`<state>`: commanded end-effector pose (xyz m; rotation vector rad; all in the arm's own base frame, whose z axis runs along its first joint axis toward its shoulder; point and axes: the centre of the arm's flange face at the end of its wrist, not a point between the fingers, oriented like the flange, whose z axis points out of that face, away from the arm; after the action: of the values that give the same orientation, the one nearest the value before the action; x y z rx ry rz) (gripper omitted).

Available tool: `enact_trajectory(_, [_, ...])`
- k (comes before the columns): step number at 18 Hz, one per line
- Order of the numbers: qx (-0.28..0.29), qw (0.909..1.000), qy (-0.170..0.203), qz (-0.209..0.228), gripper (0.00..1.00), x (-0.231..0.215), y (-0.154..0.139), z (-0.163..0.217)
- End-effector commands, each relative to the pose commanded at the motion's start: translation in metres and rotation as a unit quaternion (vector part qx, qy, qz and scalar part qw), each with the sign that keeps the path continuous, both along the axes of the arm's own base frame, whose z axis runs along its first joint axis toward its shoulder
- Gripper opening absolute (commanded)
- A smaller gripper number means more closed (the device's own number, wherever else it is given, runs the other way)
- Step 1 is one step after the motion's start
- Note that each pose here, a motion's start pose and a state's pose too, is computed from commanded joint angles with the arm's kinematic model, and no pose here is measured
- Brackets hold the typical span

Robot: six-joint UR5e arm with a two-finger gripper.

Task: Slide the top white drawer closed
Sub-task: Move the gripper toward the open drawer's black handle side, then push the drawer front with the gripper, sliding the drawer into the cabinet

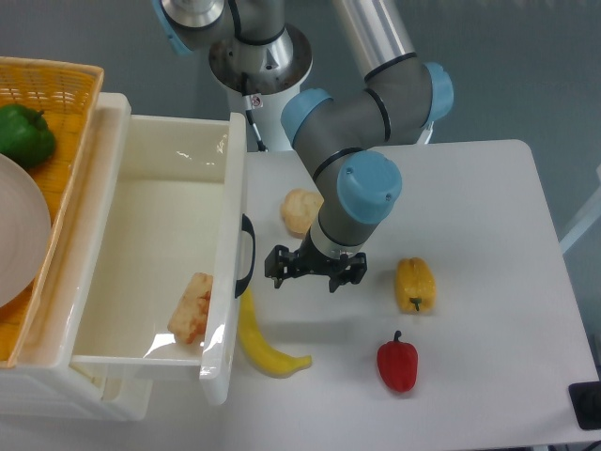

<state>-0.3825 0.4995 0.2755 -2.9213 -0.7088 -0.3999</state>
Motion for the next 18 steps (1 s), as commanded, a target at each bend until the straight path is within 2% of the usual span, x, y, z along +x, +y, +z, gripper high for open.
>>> enact_trajectory(18, [0.015, 0.9998, -0.001, -0.013, 1.00, 0.019, 0.014, 0.012])
